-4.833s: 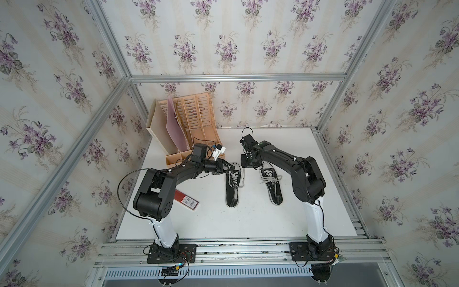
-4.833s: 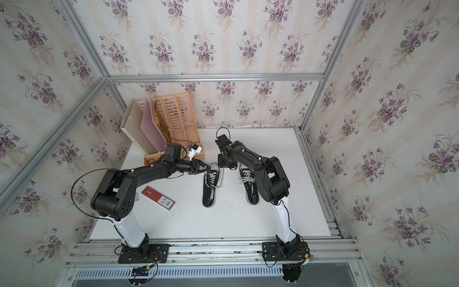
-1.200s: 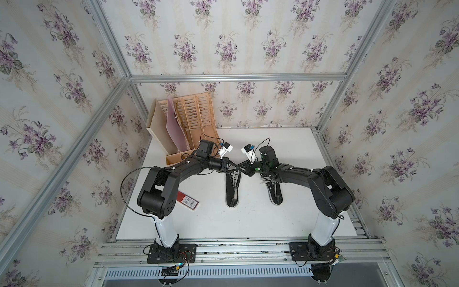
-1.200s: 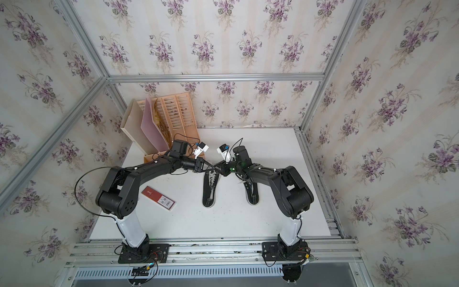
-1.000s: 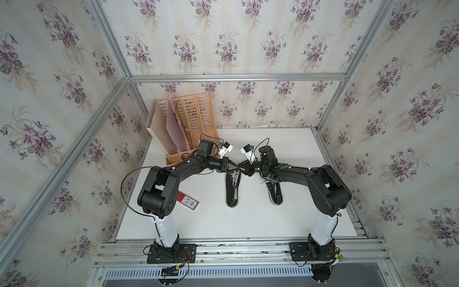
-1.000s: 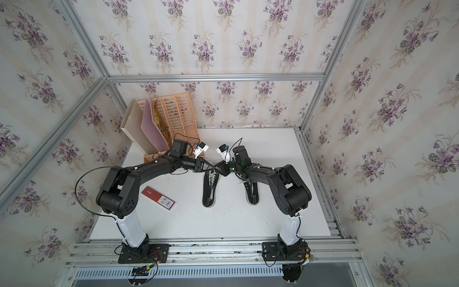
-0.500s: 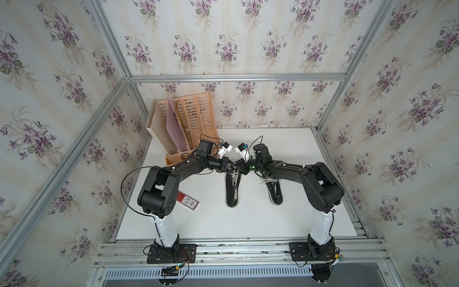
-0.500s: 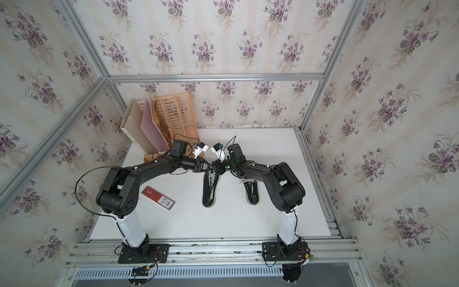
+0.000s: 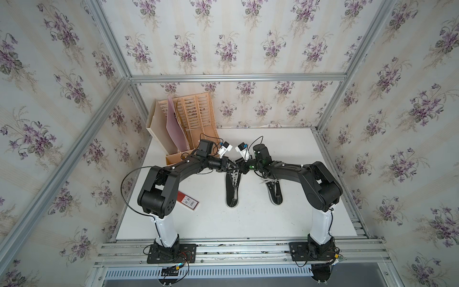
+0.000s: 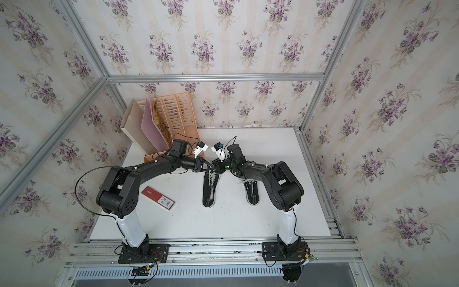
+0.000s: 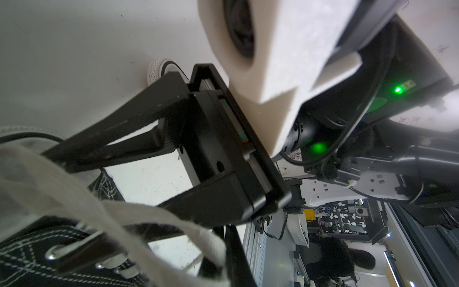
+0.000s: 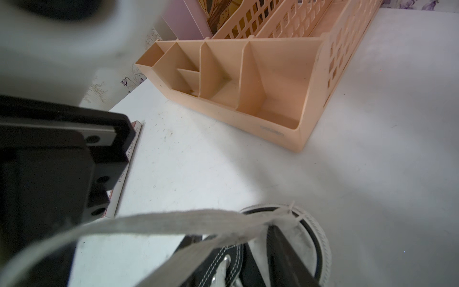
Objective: Tie the shoes
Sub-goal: Cross the shoelace with the shoelace.
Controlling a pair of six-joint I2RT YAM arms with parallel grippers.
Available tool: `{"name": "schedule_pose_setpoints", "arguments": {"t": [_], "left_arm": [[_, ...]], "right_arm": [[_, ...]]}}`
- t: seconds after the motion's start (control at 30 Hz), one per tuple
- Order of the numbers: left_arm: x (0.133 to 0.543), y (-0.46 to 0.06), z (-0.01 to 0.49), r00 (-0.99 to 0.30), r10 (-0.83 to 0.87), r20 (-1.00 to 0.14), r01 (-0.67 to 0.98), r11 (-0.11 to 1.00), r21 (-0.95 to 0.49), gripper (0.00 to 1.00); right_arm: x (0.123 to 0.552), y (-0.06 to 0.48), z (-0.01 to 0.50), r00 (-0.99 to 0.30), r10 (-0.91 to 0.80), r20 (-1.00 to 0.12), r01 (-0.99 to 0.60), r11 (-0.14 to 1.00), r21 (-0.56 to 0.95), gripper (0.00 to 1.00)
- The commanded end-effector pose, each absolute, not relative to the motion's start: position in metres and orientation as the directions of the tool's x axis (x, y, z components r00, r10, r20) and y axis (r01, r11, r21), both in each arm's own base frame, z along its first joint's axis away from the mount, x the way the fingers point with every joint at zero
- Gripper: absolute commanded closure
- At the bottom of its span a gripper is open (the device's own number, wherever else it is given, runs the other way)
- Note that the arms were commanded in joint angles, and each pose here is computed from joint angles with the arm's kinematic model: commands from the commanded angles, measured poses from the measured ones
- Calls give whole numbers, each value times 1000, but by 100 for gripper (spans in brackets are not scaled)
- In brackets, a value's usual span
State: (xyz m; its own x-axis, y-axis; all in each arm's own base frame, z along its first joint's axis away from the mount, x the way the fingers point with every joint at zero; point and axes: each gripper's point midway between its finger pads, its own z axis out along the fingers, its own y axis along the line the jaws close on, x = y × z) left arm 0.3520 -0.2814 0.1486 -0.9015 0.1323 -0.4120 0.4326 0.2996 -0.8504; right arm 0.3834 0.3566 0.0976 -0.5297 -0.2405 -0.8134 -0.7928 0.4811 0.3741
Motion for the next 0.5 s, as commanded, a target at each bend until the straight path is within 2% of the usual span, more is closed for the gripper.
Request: {"name": "schedule_pose_setpoints", "arguments": {"t": [0.0, 0.07, 0.13, 0.27, 0.47], "left_arm": [[355, -284, 156, -889, 129, -439, 458, 283, -843, 100], [355, -284, 157, -890, 128, -438, 456, 284, -844, 100], [356, -283, 157, -890, 125, -439, 456, 285, -843, 100], [357, -283, 158, -889, 120, -442, 457, 292, -840, 100], [359, -283, 159, -888, 112, -445, 457, 300, -837, 100]], "right_arm": [[385, 363, 105, -508, -217, -833, -810, 450, 377, 54], [385, 365, 107, -508, -205, -836, -811, 442, 384, 59], [385, 366, 110, -507, -195, -839, -810, 440, 388, 69], [389, 356, 115, -508, -177, -843, -792, 482, 375, 100], [390, 316, 114, -532, -184, -827, -743, 570, 351, 100]]}}
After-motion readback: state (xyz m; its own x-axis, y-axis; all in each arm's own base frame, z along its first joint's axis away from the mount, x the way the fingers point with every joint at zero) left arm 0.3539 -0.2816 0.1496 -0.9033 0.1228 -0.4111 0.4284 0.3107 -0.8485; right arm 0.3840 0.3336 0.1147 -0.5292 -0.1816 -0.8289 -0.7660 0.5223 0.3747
